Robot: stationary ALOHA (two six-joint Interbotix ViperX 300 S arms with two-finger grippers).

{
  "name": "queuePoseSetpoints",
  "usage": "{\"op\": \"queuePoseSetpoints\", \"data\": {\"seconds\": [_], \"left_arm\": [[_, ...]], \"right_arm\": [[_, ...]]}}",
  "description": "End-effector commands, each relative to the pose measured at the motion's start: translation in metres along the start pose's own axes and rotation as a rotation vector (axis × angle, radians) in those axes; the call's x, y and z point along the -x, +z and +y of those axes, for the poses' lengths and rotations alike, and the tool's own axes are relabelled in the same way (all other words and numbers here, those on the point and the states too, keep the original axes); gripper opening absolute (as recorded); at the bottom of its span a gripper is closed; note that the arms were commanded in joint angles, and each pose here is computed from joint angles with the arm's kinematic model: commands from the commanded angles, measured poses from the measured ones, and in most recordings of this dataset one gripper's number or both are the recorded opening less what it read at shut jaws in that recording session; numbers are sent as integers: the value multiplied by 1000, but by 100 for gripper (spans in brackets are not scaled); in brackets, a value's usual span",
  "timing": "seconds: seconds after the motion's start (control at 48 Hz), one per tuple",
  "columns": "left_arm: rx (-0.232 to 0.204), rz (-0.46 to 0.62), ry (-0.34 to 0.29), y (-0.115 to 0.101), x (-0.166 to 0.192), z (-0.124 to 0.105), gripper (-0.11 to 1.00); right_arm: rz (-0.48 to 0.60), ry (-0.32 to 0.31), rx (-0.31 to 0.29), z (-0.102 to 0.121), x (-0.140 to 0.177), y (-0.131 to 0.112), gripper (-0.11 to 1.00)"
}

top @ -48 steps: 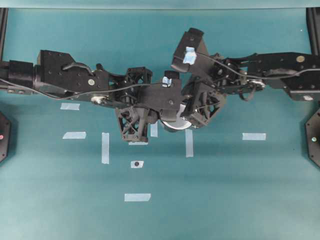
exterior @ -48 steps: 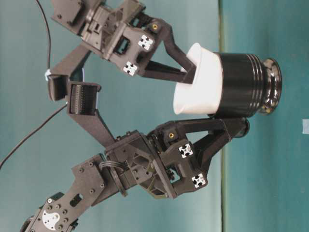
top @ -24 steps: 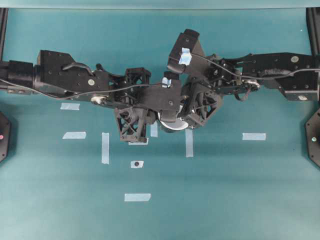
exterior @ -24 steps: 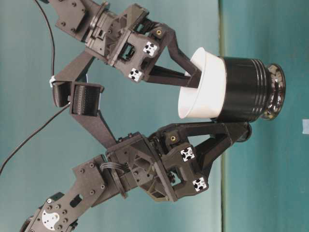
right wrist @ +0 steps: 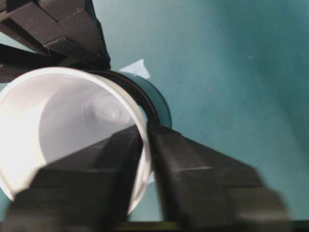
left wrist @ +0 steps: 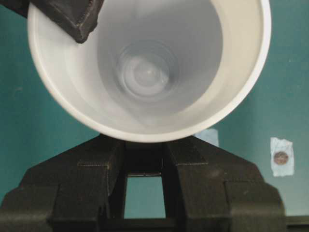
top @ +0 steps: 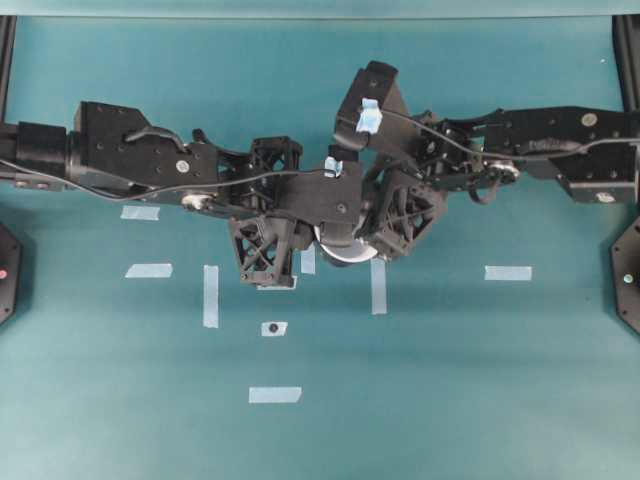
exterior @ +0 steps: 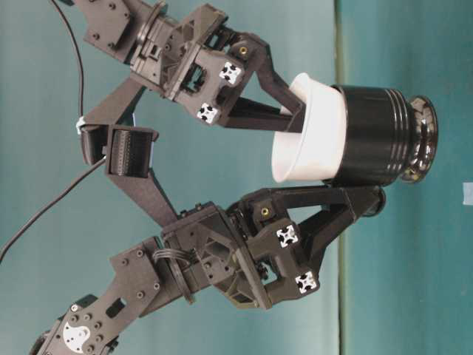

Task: Holding the cup holder with the left arm, the right arm places the cup into the cup holder.
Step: 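Insert the white cup into the holder and open the right gripper, then withdraw the right gripper while left gripper holds the holder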

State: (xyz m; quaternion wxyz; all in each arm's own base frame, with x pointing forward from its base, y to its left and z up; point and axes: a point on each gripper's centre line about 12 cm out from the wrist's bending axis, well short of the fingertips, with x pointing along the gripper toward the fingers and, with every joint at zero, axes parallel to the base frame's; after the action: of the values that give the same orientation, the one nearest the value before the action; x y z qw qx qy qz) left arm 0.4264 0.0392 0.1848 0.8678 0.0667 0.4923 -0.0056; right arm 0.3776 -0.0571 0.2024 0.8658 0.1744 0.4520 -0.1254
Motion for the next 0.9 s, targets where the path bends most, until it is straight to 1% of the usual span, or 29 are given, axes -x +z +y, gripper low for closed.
{"op": "queuePoseSetpoints", "data": {"seconds": [0.0, 0.021, 0.062, 0.125, 0.187, 0.333, 0.874], "left_arm": [[-7, -41, 7, 11, 10, 0, 22], [-9, -40, 5, 11, 10, -1, 22], [-7, -41, 7, 11, 10, 0, 22], [-6, -37, 6, 10, 9, 0, 22], [-6, -38, 6, 10, 10, 0, 22], [-8, -36, 3, 10, 9, -2, 22], [-9, -39, 1, 11, 10, -4, 22]], "right_arm": [[-78, 23, -3, 5, 24, 16, 53], [-79, 23, -5, 5, 25, 16, 60], [-84, 25, -3, 5, 27, 16, 70], [-95, 25, 0, 5, 31, 18, 83], [-108, 30, 3, 6, 36, 19, 92], [-133, 33, -3, 4, 47, 20, 89], [-167, 42, -5, 2, 66, 13, 90]]}}
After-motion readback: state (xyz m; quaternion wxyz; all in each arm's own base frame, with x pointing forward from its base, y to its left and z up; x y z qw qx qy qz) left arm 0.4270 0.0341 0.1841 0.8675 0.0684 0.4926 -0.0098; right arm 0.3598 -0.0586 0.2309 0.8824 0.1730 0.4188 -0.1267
